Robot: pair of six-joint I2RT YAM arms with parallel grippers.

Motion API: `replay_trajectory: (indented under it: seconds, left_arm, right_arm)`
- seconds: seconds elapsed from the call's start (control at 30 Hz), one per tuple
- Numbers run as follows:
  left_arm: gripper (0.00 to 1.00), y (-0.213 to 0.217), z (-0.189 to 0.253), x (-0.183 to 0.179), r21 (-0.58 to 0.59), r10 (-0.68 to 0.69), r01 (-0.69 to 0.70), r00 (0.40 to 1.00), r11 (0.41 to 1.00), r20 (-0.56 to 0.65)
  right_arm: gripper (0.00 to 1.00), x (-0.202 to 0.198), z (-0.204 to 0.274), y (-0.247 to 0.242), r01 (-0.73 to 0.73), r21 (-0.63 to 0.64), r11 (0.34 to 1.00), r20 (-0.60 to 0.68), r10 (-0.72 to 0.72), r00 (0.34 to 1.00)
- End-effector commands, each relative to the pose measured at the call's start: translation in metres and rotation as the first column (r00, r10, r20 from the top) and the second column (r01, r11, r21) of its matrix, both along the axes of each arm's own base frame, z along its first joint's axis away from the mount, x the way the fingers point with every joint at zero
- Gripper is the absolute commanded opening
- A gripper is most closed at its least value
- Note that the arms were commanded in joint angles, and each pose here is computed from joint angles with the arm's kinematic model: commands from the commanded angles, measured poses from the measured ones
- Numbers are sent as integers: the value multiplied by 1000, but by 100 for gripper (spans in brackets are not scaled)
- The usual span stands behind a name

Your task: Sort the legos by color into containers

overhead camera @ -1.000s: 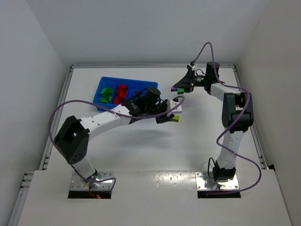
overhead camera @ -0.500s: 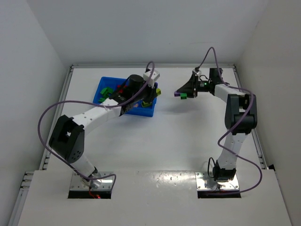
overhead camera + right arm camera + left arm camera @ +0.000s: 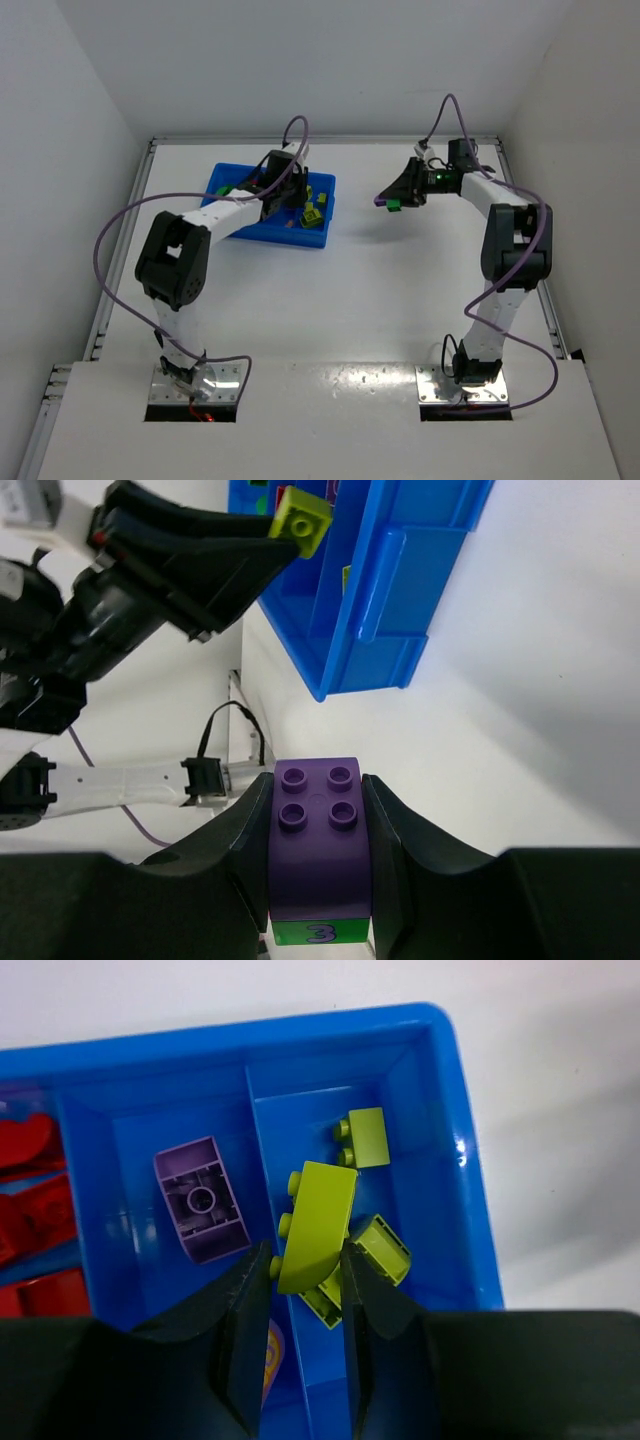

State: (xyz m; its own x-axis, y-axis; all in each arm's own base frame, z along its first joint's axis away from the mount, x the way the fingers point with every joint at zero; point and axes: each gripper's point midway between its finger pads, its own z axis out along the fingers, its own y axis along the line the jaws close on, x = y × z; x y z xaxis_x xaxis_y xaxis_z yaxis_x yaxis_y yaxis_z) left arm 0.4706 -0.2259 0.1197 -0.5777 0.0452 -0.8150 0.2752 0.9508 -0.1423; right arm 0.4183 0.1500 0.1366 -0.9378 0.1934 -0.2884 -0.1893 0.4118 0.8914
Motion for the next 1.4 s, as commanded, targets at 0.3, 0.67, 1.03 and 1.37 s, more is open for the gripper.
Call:
replay_trajectory:
  seconds: [0.3, 0.67, 1.03, 1.37]
  left_arm:
    - [80, -33, 2, 8, -153, -137, 128, 989, 980, -48]
    - [92, -115, 119, -89, -645, -637, 607, 735, 465, 233]
    - [87, -134, 130, -65, -191, -613, 701, 701, 687, 364]
    - [80, -120, 111, -112, 499, -656, 428, 452, 754, 604]
  right_arm:
    - [0, 7, 28, -2, 26, -66, 997, 121, -18, 993]
    - [0, 36, 39, -17, 384, -28, 923, 58, -382, 922]
    - [0, 53, 44, -10, 637, -88, 766, -187, -640, 745]
    - [0, 32, 37, 0, 628, -115, 770, -346, -624, 701]
